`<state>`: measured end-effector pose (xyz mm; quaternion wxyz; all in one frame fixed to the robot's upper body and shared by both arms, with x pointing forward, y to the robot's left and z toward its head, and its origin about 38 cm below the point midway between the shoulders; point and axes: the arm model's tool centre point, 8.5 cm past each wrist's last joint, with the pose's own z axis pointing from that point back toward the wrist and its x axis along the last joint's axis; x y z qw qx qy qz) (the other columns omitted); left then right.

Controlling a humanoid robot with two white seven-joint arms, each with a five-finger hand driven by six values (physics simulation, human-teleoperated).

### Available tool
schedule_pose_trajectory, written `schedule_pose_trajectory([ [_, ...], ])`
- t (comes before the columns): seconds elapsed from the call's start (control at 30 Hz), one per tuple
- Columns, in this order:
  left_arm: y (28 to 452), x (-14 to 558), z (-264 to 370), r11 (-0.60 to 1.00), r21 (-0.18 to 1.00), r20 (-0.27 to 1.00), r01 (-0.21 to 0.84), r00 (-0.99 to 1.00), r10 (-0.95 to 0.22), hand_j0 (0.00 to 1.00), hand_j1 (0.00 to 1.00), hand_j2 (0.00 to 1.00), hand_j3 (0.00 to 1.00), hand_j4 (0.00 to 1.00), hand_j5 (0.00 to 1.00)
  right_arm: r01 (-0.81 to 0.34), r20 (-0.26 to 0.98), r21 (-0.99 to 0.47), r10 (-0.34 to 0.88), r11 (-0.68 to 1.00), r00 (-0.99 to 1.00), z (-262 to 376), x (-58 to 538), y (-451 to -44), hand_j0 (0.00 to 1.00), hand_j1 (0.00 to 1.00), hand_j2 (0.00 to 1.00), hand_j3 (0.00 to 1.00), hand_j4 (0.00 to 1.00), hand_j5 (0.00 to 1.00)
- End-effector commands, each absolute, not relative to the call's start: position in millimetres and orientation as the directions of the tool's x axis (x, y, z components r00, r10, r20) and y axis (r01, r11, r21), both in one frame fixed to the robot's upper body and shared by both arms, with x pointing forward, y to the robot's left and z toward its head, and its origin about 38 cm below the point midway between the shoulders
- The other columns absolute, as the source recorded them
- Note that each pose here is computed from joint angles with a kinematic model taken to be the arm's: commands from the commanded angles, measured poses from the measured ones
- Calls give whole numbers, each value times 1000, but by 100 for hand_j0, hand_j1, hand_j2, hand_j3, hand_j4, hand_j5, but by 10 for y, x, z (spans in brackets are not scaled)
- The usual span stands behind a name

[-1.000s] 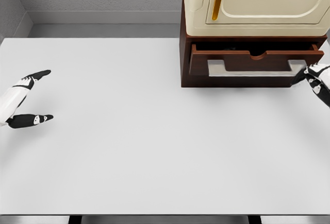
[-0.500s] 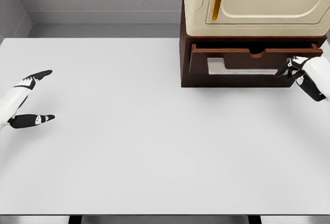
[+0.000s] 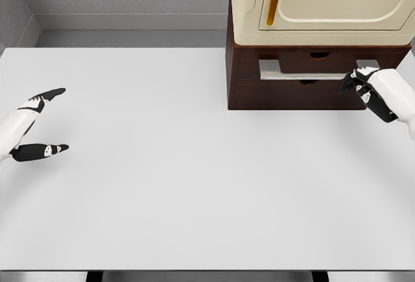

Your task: Put the switch into the drawer with left arm, and close the drawer with right arm

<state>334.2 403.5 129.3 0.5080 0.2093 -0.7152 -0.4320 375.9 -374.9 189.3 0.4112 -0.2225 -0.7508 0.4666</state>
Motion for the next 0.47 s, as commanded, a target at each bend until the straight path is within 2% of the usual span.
schedule_pose_trajectory([
  [0.0,4035,3339,1291,547,826,552,139,-396,-734,100,100,100,100,100,100,-49,361,-913,746,405,-560,1840,3761,-3746,31,31,31,31,31,31],
  [0.1,4031,3339,1288,548,825,553,139,-396,-733,100,100,100,100,100,100,-45,356,-915,749,401,-559,1871,3712,-3799,31,31,31,31,31,31],
  [0.27,4018,3340,1280,549,824,555,142,-397,-731,100,100,100,100,100,100,-40,343,-924,778,381,-526,1998,3393,-4148,31,31,31,31,31,31],
  [0.43,3925,3340,1219,550,823,557,144,-395,-730,100,100,100,100,100,100,-35,337,-925,776,377,-534,2039,3329,-4144,31,31,31,31,31,31],
])
